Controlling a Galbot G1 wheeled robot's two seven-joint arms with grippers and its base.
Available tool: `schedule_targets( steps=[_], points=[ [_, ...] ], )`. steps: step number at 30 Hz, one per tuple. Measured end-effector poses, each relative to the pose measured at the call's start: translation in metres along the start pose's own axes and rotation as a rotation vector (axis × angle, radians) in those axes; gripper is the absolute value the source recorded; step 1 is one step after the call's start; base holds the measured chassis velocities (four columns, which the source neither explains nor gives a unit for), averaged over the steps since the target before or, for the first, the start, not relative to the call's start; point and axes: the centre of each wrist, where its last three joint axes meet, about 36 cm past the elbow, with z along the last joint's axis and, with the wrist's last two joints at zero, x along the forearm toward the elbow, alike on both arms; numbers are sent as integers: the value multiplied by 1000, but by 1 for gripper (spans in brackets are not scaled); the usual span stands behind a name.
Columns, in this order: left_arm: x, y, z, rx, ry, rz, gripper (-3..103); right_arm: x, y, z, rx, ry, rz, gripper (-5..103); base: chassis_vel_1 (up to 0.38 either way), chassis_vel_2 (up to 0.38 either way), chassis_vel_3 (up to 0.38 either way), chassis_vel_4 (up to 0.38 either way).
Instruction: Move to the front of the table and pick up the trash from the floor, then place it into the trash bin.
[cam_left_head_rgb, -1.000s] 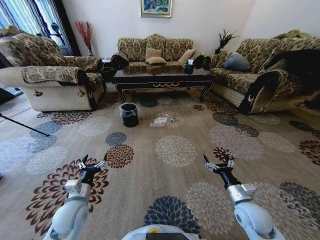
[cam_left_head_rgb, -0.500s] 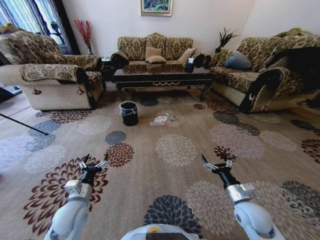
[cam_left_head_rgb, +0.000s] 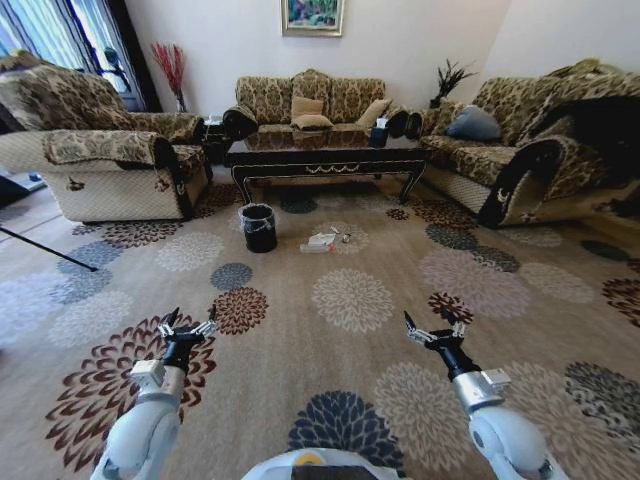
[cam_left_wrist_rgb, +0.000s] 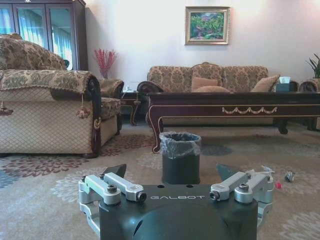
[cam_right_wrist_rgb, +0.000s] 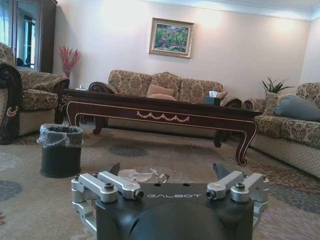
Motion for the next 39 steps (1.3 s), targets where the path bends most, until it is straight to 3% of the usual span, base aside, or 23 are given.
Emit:
schedule_targets(
  steps=[39],
  points=[
    [2, 2, 6, -19, -3, -12, 100, 5, 6, 9, -8, 9, -1, 100, -91, 100, 92, -95]
  ],
)
